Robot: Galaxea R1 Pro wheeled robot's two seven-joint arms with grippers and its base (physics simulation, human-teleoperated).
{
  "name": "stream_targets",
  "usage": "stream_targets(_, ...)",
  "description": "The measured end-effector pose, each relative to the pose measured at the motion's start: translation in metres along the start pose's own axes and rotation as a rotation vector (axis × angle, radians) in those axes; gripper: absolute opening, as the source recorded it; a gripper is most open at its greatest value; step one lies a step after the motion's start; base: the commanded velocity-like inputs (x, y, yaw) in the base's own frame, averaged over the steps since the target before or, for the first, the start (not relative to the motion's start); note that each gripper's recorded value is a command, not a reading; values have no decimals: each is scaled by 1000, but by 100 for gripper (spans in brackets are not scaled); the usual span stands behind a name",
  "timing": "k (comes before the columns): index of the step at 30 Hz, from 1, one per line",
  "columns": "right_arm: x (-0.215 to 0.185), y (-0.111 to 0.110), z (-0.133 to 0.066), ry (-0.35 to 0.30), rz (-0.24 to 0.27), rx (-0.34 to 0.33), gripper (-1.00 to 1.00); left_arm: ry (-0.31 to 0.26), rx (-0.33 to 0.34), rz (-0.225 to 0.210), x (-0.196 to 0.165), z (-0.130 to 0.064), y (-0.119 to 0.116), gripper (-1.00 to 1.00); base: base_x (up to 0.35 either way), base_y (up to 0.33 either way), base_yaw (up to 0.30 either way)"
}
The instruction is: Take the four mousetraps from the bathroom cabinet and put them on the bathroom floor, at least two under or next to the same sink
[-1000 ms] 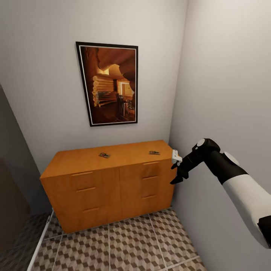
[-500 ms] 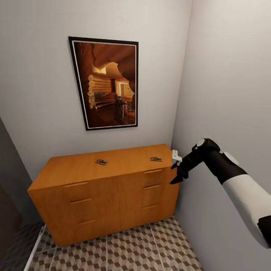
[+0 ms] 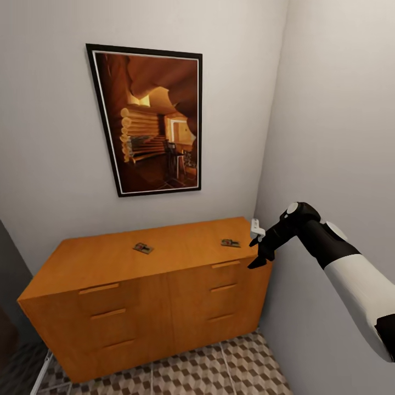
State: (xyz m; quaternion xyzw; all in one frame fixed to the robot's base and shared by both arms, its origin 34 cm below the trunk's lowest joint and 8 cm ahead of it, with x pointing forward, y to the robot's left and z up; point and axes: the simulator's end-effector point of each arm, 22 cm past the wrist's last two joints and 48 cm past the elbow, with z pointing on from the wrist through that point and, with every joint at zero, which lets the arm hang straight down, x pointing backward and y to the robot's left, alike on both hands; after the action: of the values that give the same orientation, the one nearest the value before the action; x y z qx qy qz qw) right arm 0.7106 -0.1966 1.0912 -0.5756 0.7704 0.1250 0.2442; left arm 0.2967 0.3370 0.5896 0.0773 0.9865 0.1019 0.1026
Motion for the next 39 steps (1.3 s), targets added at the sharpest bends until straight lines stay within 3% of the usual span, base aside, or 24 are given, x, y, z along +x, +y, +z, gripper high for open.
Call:
stream_targets(13,1,0,0,1,1,1,100,0,0,0,0,0,0,100,64,0,0)
stream_targets(32,2,-4,-1,2,2,15,100,-1,3,0,0,0,-1,100,292,0,0)
stream_targets(39,8,-4,4,10,19,8,100,-1,3,0,0,0,-1,100,113,0,0)
